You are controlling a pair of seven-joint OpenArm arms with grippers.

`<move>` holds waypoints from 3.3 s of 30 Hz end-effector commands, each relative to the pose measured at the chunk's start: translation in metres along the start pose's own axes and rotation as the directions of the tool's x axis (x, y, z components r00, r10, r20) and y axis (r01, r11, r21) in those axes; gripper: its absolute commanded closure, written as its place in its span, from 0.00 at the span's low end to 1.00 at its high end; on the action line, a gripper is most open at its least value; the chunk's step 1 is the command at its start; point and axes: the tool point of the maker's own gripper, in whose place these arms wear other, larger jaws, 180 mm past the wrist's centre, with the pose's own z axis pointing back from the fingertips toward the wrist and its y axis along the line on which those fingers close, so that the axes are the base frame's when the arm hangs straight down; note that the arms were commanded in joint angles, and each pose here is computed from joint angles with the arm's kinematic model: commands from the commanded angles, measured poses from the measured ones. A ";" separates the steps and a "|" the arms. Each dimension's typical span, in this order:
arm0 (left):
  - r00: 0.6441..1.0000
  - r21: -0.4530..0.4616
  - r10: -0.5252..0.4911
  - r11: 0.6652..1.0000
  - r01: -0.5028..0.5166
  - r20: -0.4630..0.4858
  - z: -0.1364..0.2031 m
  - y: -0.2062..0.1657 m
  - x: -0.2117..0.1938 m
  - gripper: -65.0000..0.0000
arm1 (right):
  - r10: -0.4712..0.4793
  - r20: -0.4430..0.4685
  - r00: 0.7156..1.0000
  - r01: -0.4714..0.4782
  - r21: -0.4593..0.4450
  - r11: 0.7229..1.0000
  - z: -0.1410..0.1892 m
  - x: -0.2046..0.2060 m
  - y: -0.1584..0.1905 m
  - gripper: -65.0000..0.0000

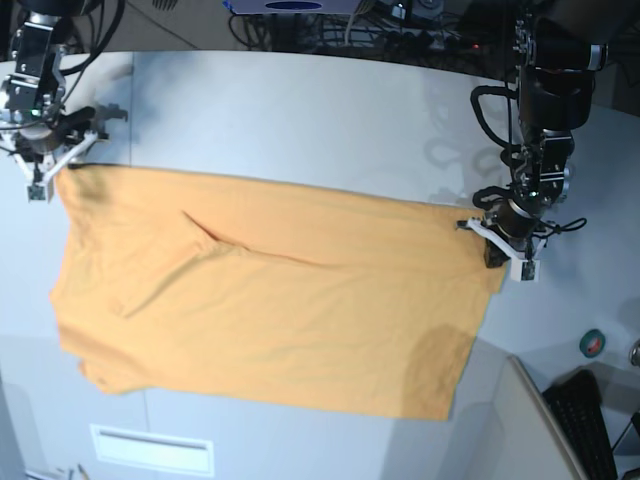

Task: Layout the t-shirt on the table in an organized manner, then fold the t-shirt properly
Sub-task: 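Drag the held shirt edge away from the hem with both grippers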

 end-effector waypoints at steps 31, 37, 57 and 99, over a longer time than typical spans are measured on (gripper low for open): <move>0.968 0.032 -0.050 0.998 0.059 -0.245 0.012 0.013 -0.059 1.00 | 0.050 -0.042 0.998 -0.054 -0.089 0.995 -0.003 0.004 -0.050 1.00; 0.968 0.028 -0.055 0.998 0.064 -0.246 0.012 0.012 -0.059 1.00 | 0.019 -0.001 1.000 -0.019 -0.136 0.991 0.004 0.020 -0.072 1.00; 0.969 0.033 -0.051 0.998 0.061 -0.243 0.012 0.014 -0.058 1.00 | 0.031 0.021 0.999 -0.030 -0.011 0.999 -0.009 0.037 -0.029 1.00; 0.984 0.032 -0.047 0.998 0.053 -0.170 0.037 -0.011 -0.024 1.00 | 0.131 -0.048 0.990 -0.125 0.113 0.986 -0.016 0.021 0.036 1.00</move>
